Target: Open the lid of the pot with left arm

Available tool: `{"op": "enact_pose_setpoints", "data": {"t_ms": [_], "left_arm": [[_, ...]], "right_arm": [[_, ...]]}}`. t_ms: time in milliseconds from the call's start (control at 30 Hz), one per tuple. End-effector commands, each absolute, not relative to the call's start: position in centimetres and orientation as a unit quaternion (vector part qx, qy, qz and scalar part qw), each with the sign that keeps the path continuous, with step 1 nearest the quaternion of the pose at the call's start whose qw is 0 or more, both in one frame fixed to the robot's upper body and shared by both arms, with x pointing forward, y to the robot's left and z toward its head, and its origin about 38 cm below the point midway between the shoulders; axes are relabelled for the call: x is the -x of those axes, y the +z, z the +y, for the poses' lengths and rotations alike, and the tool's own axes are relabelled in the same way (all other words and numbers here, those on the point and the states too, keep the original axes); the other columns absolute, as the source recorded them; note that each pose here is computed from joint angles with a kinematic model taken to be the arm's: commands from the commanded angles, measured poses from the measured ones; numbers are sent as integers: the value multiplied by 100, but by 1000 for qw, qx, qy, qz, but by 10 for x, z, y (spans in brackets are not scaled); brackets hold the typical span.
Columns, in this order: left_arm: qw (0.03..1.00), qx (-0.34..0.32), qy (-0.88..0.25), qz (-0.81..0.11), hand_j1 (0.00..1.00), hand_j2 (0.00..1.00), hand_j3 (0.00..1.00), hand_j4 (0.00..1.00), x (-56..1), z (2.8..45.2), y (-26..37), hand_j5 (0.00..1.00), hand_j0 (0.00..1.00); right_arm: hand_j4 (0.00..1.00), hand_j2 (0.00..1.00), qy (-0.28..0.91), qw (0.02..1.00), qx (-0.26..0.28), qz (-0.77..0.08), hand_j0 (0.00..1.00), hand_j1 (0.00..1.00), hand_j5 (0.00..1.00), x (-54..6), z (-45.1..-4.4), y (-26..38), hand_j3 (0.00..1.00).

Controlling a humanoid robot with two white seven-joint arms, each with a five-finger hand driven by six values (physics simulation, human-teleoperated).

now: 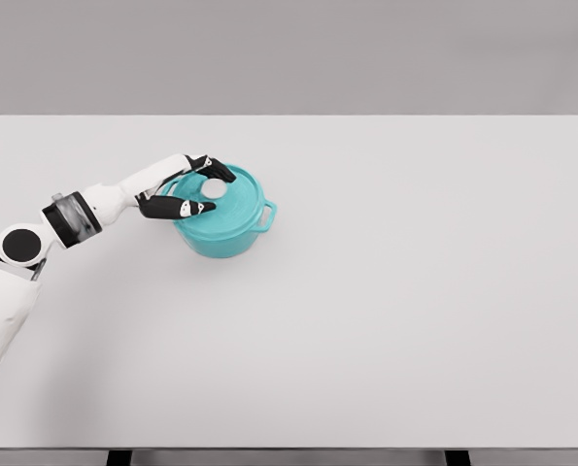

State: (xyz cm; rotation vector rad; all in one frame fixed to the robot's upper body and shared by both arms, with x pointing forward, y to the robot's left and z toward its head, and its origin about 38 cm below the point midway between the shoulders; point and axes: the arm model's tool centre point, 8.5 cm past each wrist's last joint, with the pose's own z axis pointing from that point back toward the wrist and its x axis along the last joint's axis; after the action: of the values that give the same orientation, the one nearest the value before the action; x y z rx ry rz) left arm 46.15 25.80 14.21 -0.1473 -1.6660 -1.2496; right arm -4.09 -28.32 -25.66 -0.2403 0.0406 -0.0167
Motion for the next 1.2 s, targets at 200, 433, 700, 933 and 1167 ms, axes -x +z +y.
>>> {"op": "enact_pose_setpoints", "data": {"t_ms": [200,433,700,933,1167], "left_arm": [[503,62,-514,-692,45,45,45,45,-461,259,143,45,45],[502,61,-512,-694,42,42,42,42,-462,260,145,42,42],[500,56,-511,-697,42,42,42,42,-463,264,150,42,42],[498,51,-509,-700,42,42,42,42,-464,267,154,42,42],[497,51,-508,-701,40,40,40,40,-465,267,156,40,40]], "right_arm": [[100,100,-9,993,120,20,100,100,100,41,-283,-257,100],[100,100,-9,993,120,20,100,100,100,41,-283,-257,100],[100,100,-9,993,120,20,100,100,100,41,-283,-257,100],[100,100,-9,993,120,20,100,100,100,41,-283,-257,100],[100,100,-9,993,120,20,100,100,100,41,-283,-257,100]]}}
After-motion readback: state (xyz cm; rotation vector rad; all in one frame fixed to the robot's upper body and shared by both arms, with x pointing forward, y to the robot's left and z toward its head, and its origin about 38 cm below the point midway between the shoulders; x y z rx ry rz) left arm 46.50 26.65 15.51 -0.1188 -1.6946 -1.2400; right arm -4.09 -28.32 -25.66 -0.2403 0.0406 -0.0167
